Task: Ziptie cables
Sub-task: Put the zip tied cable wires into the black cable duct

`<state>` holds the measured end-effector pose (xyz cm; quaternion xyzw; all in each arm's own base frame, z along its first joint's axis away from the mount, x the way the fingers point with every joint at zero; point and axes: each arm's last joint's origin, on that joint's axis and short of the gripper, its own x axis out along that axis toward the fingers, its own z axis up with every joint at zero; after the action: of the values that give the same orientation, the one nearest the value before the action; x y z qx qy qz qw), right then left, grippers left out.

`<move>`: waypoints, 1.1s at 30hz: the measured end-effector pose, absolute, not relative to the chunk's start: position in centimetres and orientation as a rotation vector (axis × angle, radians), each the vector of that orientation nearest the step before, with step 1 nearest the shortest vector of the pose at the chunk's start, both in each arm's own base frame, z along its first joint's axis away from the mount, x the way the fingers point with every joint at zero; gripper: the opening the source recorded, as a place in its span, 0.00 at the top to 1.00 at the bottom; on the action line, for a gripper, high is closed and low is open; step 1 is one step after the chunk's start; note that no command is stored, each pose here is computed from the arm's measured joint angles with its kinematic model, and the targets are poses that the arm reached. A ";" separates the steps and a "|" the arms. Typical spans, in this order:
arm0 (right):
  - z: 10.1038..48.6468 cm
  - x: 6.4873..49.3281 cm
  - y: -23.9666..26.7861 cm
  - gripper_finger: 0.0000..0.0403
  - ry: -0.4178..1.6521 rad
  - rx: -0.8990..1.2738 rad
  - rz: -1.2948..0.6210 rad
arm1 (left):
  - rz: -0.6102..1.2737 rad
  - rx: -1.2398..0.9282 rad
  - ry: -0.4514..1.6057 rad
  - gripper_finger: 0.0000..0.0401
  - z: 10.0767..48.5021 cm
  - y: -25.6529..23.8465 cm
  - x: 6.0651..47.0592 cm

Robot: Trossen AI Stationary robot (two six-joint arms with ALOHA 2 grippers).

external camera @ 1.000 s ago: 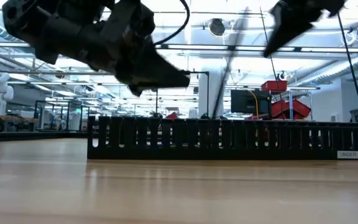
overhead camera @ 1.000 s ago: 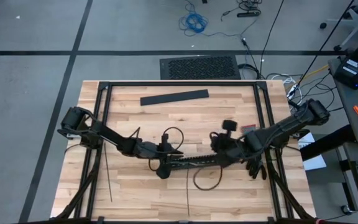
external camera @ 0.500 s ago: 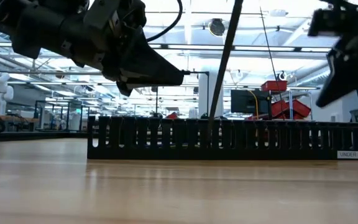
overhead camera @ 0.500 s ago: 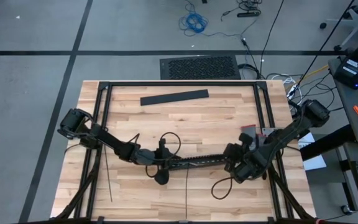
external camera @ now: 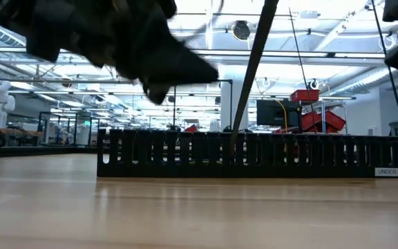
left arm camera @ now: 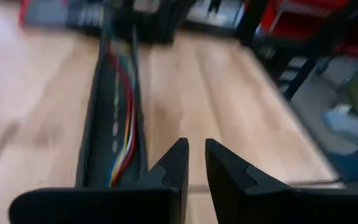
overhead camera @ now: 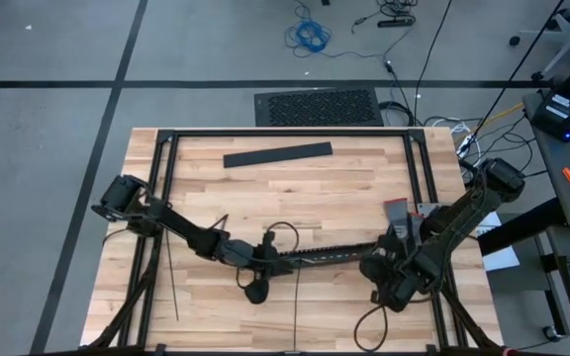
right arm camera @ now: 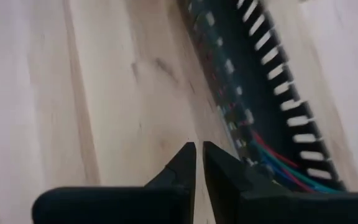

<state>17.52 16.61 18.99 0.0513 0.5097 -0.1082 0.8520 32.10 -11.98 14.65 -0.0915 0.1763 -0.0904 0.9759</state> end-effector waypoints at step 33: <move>18.9 22.0 12.4 0.52 1.127 -0.081 -0.027 | 0.002 -0.019 0.524 0.58 14.5 -13.4 30.1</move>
<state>22.00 12.38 18.94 -0.0385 0.5338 -0.0129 0.8446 30.11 -13.40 14.54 -0.0092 0.2590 0.0010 0.9658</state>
